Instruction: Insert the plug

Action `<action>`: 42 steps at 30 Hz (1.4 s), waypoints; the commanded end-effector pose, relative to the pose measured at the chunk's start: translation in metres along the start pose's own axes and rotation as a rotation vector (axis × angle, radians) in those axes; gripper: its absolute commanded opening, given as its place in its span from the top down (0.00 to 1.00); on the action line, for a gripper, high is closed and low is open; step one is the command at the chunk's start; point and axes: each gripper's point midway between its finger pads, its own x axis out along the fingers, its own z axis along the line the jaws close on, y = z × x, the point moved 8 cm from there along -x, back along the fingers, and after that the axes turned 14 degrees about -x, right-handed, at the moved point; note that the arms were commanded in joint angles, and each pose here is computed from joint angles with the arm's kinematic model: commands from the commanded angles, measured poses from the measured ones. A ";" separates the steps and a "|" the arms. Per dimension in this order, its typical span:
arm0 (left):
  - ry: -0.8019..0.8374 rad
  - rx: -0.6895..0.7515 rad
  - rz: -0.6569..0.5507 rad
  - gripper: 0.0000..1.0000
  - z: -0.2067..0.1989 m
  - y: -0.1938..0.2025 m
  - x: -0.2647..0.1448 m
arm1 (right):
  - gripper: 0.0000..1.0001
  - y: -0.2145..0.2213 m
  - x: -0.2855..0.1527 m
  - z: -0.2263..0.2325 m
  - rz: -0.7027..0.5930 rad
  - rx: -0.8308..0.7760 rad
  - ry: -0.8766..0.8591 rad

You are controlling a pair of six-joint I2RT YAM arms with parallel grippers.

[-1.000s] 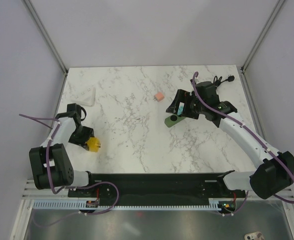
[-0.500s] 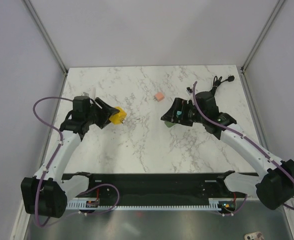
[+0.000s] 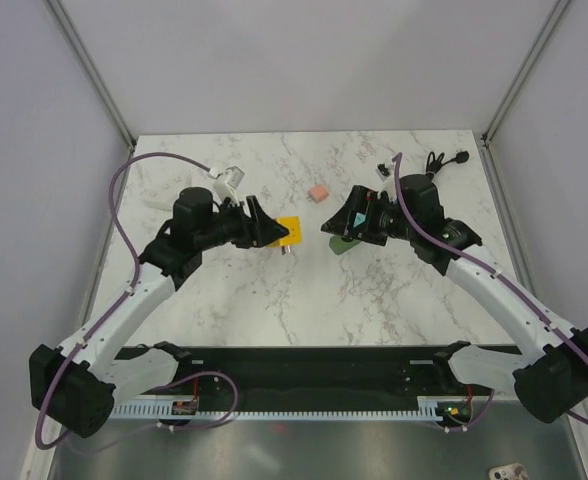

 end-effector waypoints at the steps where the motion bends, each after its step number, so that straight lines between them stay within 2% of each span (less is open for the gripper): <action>1: 0.111 0.331 -0.080 0.98 -0.033 -0.010 -0.001 | 0.02 -0.016 -0.008 0.004 0.015 0.011 0.057; 8: 0.150 0.704 -0.083 0.98 -0.040 0.008 0.004 | 0.02 -0.034 -0.025 0.006 0.017 -0.004 0.086; 12: 0.254 0.836 -0.107 0.98 -0.046 0.019 -0.003 | 0.02 -0.049 -0.032 0.010 -0.002 -0.050 0.102; 13: 0.272 0.847 -0.090 0.98 -0.042 0.025 -0.004 | 0.02 -0.049 -0.030 0.009 0.005 -0.051 0.103; 15: 0.319 0.837 -0.153 0.98 -0.052 0.021 -0.011 | 0.02 -0.045 -0.027 0.008 0.026 -0.064 0.080; 19: 0.355 0.663 -0.262 0.98 -0.069 0.014 -0.020 | 0.02 -0.035 -0.025 0.013 -0.015 -0.066 -0.044; 20: 0.366 0.567 -0.265 0.98 -0.073 0.014 -0.022 | 0.02 -0.044 -0.025 0.019 -0.099 -0.102 -0.102; 22: 0.374 0.465 -0.310 0.98 -0.082 0.008 -0.025 | 0.02 -0.042 -0.028 0.024 -0.166 -0.126 -0.164; 23: 0.373 0.356 -0.314 0.98 -0.086 0.007 -0.027 | 0.02 -0.051 -0.029 0.030 -0.244 -0.178 -0.207; 25: 0.369 0.247 -0.354 0.98 -0.093 0.001 -0.030 | 0.02 -0.052 -0.028 0.033 -0.335 -0.264 -0.176; 26: 0.384 0.162 -0.347 0.98 -0.097 0.001 -0.031 | 0.02 -0.058 -0.030 0.037 -0.416 -0.323 -0.166; 29: 0.426 0.028 -0.347 0.98 -0.110 -0.003 -0.034 | 0.03 -0.070 -0.037 0.039 -0.568 -0.417 -0.052; 32: 0.456 -0.059 -0.323 0.98 -0.122 -0.006 -0.036 | 0.05 -0.077 -0.042 0.048 -0.684 -0.512 -0.052; 38: 0.400 -0.157 -0.278 0.98 -0.136 -0.016 -0.030 | 0.06 -0.072 -0.039 0.067 -0.756 -0.693 -0.078; 40: 0.396 -0.151 -0.271 0.98 -0.133 -0.014 -0.027 | 0.05 -0.071 -0.041 0.074 -0.760 -0.712 -0.112; 42: 0.448 -0.062 -0.277 0.98 -0.135 -0.013 -0.027 | 0.05 -0.074 -0.047 0.078 -0.774 -0.683 -0.124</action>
